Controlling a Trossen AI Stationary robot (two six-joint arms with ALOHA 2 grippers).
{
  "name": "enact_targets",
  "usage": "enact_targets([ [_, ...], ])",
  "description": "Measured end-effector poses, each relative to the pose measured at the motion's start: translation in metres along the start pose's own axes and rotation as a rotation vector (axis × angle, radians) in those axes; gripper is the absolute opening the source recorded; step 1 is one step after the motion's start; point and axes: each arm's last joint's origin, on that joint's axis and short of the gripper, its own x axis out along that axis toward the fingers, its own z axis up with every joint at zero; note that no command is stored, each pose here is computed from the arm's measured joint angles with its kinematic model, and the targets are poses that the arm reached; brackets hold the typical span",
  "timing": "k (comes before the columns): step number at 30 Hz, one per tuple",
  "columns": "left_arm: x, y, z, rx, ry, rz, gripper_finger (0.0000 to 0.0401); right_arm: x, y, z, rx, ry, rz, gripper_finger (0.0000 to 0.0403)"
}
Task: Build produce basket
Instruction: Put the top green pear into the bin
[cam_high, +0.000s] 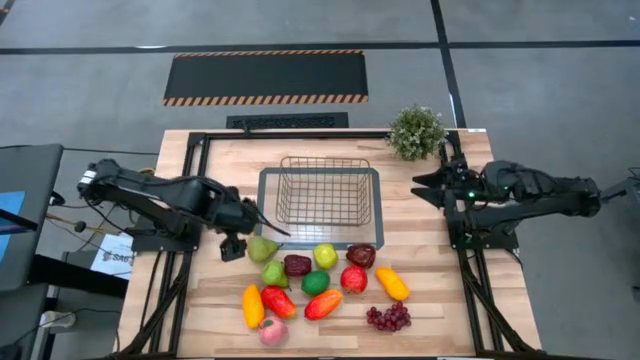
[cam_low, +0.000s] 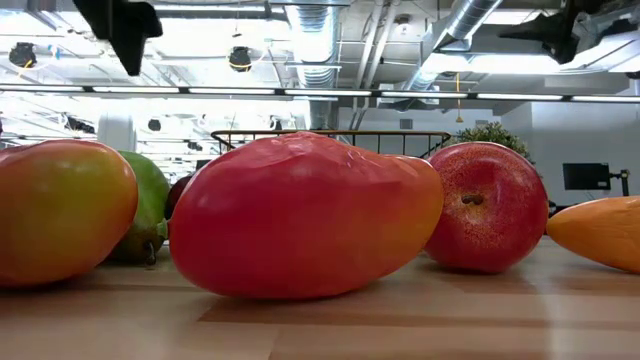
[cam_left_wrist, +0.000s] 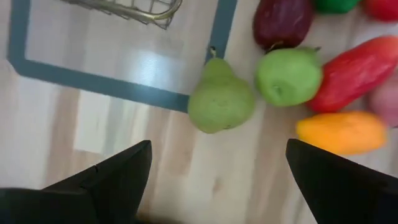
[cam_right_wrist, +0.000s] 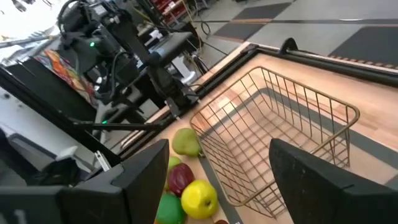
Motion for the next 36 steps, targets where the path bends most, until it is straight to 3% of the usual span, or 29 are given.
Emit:
enact_targets([
  [7, 0.019, -0.012, 0.018, 0.069, -0.030, 0.015, 0.0358, 0.003, 0.000, -0.001, -0.005, 0.012, -0.009, 0.0300],
  [16, 0.052, -0.028, 0.029, 0.136, 0.029, 0.024, 0.0358, 0.002, -0.002, -0.004, -0.014, 0.039, -0.026, 0.0300],
  [27, 0.101, -0.024, 0.009, 0.068, 0.060, 0.052, 0.0358, 0.002, -0.005, -0.009, -0.031, 0.104, -0.043, 0.0300],
  [36, 0.127, -0.022, -0.001, 0.054, 0.060, 0.002, 0.0358, 0.002, -0.006, -0.009, -0.033, 0.112, -0.049, 0.0300],
])
